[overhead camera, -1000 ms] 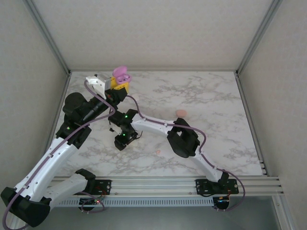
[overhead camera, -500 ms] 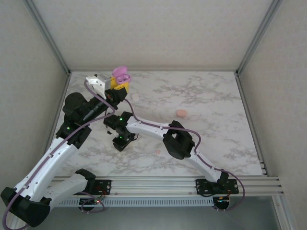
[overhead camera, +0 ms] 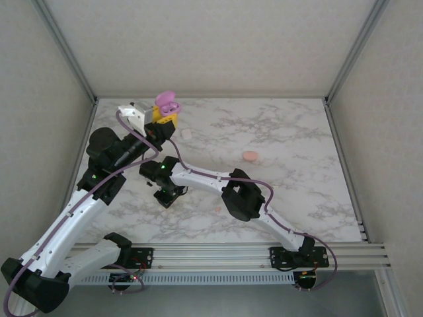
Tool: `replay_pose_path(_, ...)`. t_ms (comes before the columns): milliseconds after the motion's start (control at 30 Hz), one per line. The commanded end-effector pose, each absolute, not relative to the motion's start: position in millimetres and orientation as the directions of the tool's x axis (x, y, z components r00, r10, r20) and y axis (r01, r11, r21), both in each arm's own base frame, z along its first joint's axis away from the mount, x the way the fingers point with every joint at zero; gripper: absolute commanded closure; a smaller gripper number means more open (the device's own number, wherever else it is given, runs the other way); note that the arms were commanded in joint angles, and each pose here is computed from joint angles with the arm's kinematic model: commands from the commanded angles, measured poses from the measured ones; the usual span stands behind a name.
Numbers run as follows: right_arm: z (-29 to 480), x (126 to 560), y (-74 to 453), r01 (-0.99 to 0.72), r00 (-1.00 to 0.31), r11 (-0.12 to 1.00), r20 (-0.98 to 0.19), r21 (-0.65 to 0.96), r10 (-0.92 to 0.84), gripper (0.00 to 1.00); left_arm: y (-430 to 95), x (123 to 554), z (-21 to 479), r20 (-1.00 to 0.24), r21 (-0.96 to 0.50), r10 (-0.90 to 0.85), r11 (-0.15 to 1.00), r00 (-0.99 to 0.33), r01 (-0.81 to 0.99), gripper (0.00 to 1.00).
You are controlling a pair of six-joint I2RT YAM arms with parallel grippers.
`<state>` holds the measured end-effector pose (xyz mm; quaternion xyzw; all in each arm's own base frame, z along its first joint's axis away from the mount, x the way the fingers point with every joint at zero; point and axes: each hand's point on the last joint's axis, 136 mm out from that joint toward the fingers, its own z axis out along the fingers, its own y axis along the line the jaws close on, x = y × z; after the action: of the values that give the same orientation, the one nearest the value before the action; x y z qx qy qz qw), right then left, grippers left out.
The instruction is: Insert wireless bluetooth earbuds into charging case
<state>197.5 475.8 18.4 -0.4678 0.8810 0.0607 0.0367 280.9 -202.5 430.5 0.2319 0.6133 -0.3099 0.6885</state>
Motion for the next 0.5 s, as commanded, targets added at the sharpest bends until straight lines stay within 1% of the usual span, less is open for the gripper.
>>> replay_pose_path(0,19,194,457,-0.813,-0.581,0.582,-0.080,0.008,-0.810,0.65,-197,280,443,-0.984,-0.039,-0.148,0.713,0.096,0.700,0.70)
replay_pose_path(133,30,202,448,-0.784,-0.616,0.621,-0.109,-0.019,-0.780,0.66,-197,280,444,-0.984,-0.040,-0.150,0.714,0.096,0.699,0.70)
replay_pose_path(300,41,216,429,-0.717,-0.686,0.697,-0.156,-0.021,-0.710,0.67,-199,282,443,-0.985,-0.043,-0.148,0.712,0.091,0.701,0.70)
replay_pose_path(467,42,233,389,-0.597,-0.790,0.803,-0.170,-0.011,-0.589,0.67,-200,284,443,-0.985,-0.044,-0.148,0.708,0.087,0.704,0.70)
